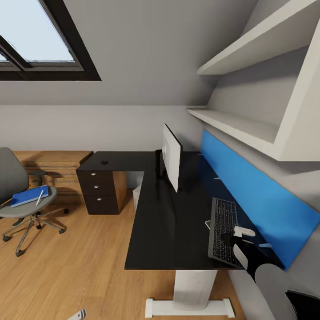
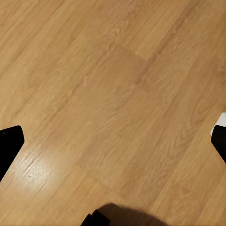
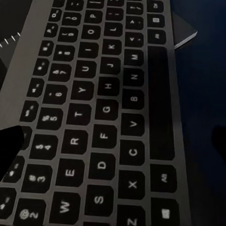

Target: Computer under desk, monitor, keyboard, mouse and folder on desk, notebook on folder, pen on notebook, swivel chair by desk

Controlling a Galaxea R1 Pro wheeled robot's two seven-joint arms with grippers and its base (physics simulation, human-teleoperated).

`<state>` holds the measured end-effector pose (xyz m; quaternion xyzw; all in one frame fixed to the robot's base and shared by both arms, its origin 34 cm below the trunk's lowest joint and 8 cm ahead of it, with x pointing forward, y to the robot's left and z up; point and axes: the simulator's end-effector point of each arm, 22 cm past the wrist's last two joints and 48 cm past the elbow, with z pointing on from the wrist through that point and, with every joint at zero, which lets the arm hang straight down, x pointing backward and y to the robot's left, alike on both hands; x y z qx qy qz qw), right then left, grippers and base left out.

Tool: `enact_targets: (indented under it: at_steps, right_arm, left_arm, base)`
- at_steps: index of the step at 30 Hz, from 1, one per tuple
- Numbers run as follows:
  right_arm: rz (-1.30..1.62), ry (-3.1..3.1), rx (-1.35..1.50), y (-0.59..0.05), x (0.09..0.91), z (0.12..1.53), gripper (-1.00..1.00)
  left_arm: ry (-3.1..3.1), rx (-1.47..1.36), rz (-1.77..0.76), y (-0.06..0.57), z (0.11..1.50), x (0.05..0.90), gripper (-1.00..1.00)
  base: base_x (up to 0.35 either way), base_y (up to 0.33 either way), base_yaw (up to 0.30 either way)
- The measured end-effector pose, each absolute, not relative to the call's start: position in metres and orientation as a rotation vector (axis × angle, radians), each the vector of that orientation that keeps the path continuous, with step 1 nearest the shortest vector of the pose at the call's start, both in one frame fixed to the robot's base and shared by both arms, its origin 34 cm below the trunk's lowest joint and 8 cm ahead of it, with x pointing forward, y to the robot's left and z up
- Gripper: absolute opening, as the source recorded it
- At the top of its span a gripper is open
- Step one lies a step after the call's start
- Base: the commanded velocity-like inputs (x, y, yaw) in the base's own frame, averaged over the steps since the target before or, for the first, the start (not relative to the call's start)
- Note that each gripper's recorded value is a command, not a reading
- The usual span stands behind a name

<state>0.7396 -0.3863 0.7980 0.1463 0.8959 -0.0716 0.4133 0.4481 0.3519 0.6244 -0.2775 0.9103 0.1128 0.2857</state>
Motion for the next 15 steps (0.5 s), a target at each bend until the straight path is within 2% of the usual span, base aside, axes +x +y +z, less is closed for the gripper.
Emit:
enact_targets:
  at_steps: [15]
  right_arm:
    - [-0.181,2.251,0.369,-0.387,0.742,0.778,1.00]
  left_arm:
    - [2.435,-0.738,0.300,0.351,0.604,0.450,1.00]
  base:
    - [0.000,0.000,0.000]
